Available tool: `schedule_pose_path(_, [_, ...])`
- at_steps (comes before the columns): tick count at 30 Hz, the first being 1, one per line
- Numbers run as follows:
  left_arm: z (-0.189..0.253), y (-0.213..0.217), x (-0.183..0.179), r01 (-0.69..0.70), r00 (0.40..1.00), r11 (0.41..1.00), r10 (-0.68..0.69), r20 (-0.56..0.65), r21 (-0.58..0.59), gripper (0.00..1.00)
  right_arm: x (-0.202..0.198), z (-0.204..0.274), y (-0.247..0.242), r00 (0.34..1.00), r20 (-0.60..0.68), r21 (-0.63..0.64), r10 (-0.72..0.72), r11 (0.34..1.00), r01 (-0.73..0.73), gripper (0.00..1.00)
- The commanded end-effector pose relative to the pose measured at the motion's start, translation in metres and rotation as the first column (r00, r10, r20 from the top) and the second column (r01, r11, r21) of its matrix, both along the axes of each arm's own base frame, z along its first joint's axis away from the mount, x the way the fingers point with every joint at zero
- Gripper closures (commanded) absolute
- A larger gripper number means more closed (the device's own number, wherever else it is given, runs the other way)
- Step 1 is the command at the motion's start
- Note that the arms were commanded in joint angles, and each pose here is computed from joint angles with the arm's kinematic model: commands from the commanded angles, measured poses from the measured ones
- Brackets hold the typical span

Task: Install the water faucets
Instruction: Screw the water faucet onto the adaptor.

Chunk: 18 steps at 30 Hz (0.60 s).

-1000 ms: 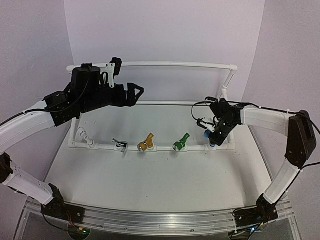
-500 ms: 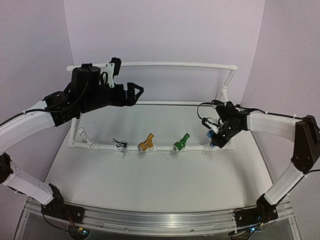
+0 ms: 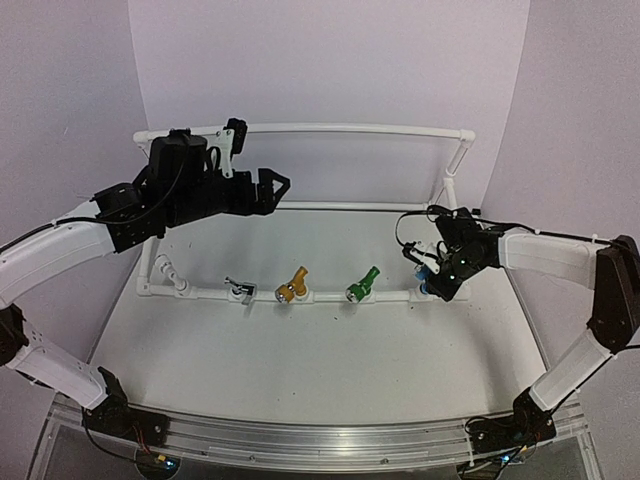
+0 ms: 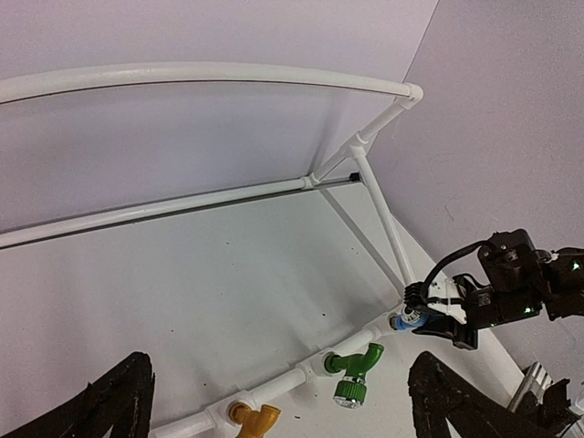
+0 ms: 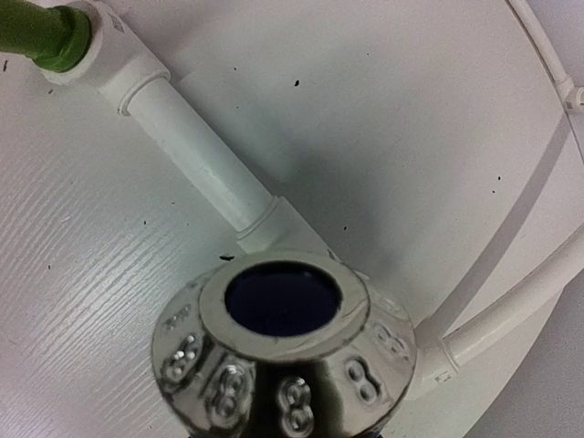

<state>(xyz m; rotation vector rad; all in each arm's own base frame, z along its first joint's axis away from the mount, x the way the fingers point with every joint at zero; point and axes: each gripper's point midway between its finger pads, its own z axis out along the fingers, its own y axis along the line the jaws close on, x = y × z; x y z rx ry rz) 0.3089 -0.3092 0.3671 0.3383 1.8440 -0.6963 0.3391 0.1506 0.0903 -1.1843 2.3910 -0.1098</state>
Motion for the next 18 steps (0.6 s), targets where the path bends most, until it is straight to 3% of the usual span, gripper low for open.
schedule_pose_path(1, [0.022, -0.004, 0.004, 0.006, 0.999, 0.999, -0.004, 0.048, -0.038, 0.03, -0.064, -0.052, -0.022, 0.949, -0.315, -0.108, -0.018, 0.994, -0.017, 1.00])
schedule_pose_path(12, [0.020, -0.009, 0.007, 0.007, 1.000, 0.999, -0.006, 0.030, -0.052, 0.04, -0.056, -0.033, 0.010, 0.972, -0.236, -0.054, 0.016, 0.998, -0.029, 1.00])
schedule_pose_path(18, [0.021, -0.008, 0.007, 0.001, 1.000, 0.998, 0.001, 0.026, -0.063, 0.04, -0.067, -0.043, -0.007, 0.950, -0.167, -0.159, 0.263, 0.944, -0.289, 1.00])
